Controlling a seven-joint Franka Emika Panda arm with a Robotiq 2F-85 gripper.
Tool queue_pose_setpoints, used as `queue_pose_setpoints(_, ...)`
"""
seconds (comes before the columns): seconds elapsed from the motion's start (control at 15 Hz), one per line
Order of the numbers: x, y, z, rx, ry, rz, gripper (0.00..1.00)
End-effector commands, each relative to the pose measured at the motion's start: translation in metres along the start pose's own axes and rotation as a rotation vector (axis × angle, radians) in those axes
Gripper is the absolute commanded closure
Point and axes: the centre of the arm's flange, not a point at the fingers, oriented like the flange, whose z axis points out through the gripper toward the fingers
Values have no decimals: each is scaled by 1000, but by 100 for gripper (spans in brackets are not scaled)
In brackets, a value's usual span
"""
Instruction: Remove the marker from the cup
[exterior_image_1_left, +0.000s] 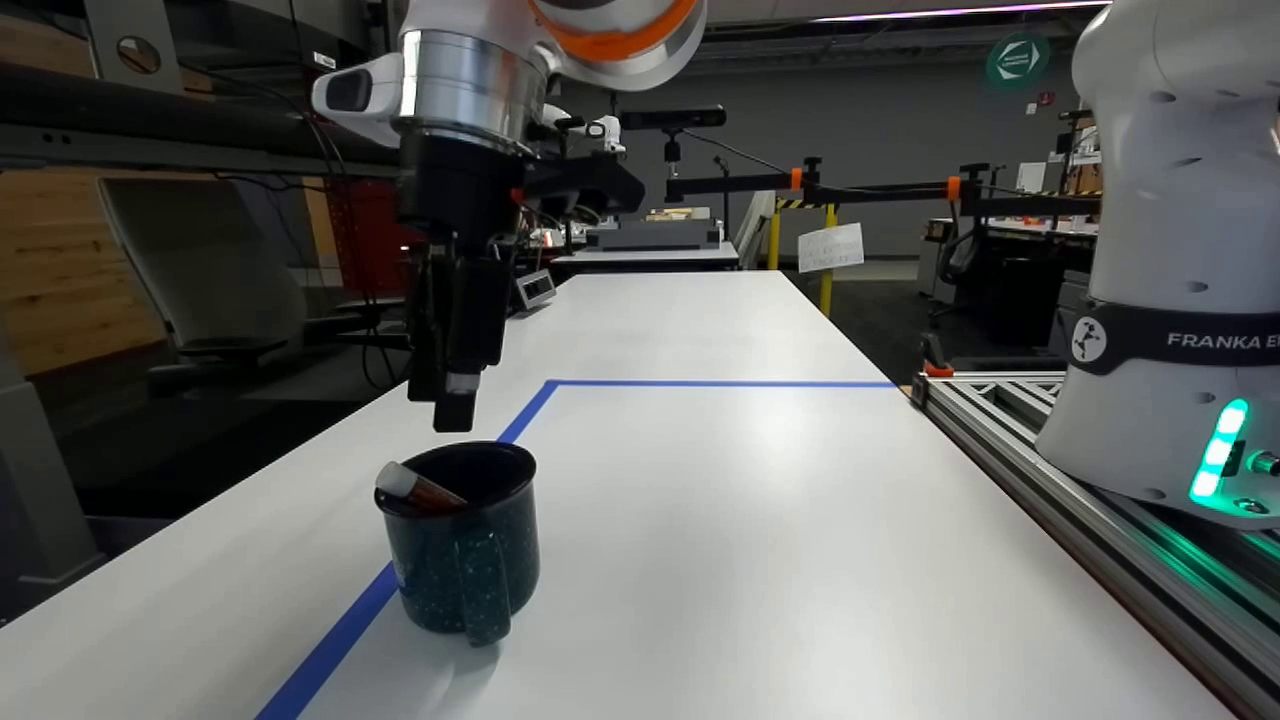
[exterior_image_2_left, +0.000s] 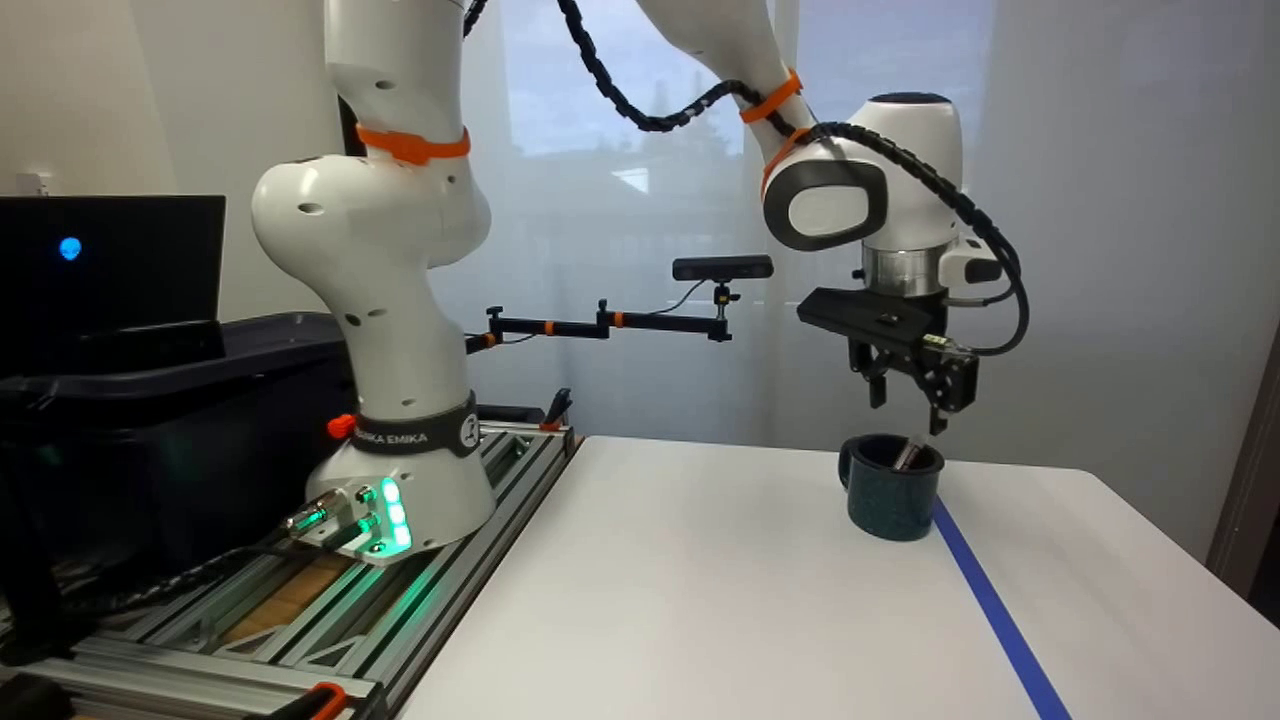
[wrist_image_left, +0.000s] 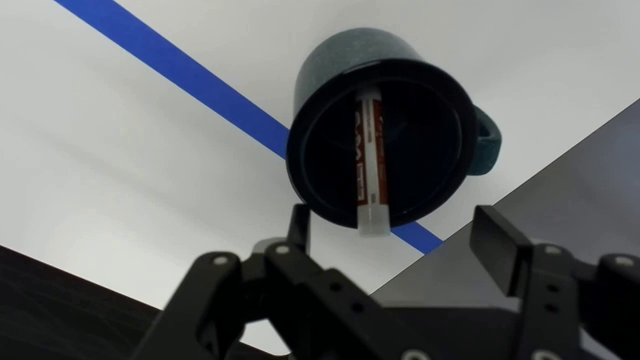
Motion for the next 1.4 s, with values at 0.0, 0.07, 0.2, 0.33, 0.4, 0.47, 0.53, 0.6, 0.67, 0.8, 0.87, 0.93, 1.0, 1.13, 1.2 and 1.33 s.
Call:
queue_pose_setpoints(0.0, -1, -3, 12, 0, -20, -2, 22)
queue_pose_setpoints(0.07, -1, -3, 16, 1, -26, 1, 28)
queue_pose_setpoints(0.2, -2, -5, 22, 5, -38, 1, 47)
queue_pose_setpoints(0.33, -3, -5, 26, 7, -45, 3, 58)
queue_pose_setpoints(0.4, -3, -6, 28, 6, -48, 2, 59)
queue_pose_setpoints(0.47, -4, -5, 31, 2, -48, 0, 61)
queue_pose_setpoints(0.53, -5, -5, 32, 2, -48, 0, 60)
queue_pose_setpoints(0.6, -5, -5, 34, -3, -46, -4, 57)
queue_pose_setpoints(0.67, -5, -5, 35, -7, -43, -5, 58)
queue_pose_setpoints(0.8, -3, -5, 39, -11, -33, -8, 55)
queue_pose_setpoints(0.87, -3, -5, 41, -14, -29, -8, 51)
queue_pose_setpoints(0.93, -2, -5, 43, -14, -21, -7, 54)
queue_pose_setpoints(1.0, -1, -5, 45, -17, -16, -6, 53)
queue_pose_setpoints(1.13, 1, -5, 49, -17, -10, -6, 53)
queue_pose_setpoints(1.2, 1, -4, 51, -17, -6, -4, 55)
queue_pose_setpoints(1.33, 3, -2, 54, -15, 2, -6, 57)
